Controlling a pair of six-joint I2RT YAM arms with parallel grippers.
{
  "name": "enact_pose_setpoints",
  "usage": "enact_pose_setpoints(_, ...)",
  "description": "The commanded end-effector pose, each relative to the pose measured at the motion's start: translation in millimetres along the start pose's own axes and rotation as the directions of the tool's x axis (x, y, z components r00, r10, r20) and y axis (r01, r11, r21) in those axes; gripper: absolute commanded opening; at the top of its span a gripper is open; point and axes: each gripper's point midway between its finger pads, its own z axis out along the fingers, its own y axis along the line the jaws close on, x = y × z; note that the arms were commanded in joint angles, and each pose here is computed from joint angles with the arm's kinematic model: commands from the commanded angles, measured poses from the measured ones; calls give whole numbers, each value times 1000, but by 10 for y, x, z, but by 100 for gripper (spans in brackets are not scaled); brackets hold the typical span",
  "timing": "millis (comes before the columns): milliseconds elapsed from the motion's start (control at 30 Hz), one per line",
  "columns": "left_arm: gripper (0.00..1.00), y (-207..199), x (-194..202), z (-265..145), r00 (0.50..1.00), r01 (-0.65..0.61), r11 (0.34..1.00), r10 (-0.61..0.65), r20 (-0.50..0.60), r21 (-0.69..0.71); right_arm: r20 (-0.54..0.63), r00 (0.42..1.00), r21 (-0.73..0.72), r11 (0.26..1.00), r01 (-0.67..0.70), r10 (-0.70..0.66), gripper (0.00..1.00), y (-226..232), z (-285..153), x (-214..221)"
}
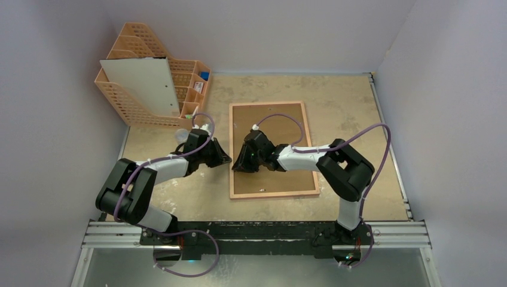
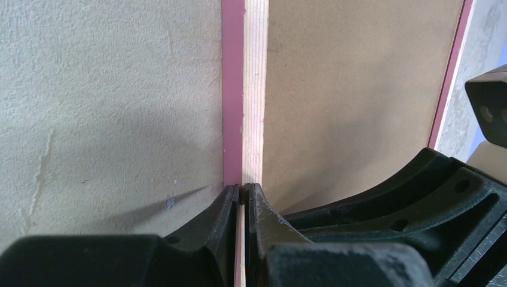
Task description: Put the photo into the frame
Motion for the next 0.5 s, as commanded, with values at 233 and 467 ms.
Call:
enact_pose_setpoints(233, 0, 97, 461, -41, 987, 32, 999, -31, -155, 1, 3, 1000, -15, 1000, -3, 3, 28, 58, 108, -3)
enact_pose_setpoints(467, 0, 92, 481, -46, 986, 47, 999, -46, -161, 3, 21, 1000, -35, 999, 5, -4, 29, 109, 131, -35)
